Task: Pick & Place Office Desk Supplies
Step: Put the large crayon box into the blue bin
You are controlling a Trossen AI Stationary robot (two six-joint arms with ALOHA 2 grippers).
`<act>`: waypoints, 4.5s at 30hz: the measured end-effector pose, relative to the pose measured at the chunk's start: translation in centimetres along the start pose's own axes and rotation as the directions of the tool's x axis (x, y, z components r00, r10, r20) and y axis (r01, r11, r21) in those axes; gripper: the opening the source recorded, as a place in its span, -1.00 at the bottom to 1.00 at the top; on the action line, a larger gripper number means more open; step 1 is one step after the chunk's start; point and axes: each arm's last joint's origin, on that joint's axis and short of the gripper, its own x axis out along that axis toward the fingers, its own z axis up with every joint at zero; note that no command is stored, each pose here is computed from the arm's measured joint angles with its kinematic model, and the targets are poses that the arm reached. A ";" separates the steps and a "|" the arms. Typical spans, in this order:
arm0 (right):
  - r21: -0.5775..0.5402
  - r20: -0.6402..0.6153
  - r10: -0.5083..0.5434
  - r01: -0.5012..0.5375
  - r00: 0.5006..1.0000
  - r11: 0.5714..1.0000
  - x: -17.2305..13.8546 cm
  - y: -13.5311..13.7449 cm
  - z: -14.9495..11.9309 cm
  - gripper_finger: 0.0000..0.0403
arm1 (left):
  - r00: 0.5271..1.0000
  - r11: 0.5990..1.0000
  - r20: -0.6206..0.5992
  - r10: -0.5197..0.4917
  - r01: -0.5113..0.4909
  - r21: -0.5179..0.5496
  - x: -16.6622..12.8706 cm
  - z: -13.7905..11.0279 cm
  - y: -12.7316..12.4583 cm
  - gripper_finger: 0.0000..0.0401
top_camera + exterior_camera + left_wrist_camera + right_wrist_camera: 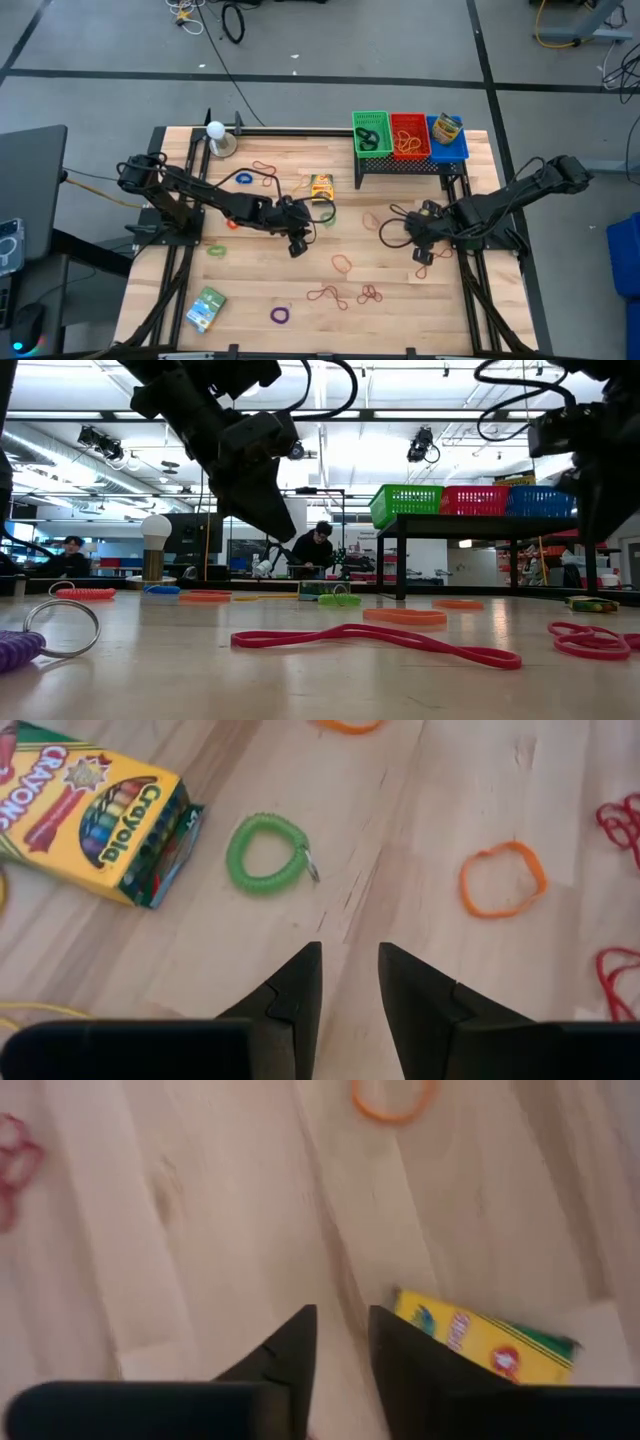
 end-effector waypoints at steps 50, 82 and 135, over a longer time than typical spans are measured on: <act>0.002 0.154 0.038 -0.039 0.987 0.999 1.2 1.5 2.1 -0.55 | 0.958 0.868 -0.055 0.283 -0.231 0.439 7.9 3.9 5.3 -0.29; 0.204 0.309 0.055 -0.123 0.950 0.971 0.8 2.1 3.4 -0.55 | 0.981 0.981 -0.014 0.194 -0.194 -0.013 4.0 5.7 4.5 -0.99; 0.267 0.586 0.076 -0.282 0.806 0.922 -3.9 1.9 2.5 -0.55 | 0.866 0.272 0.459 0.198 0.401 -0.875 1.6 6.7 -4.7 -0.99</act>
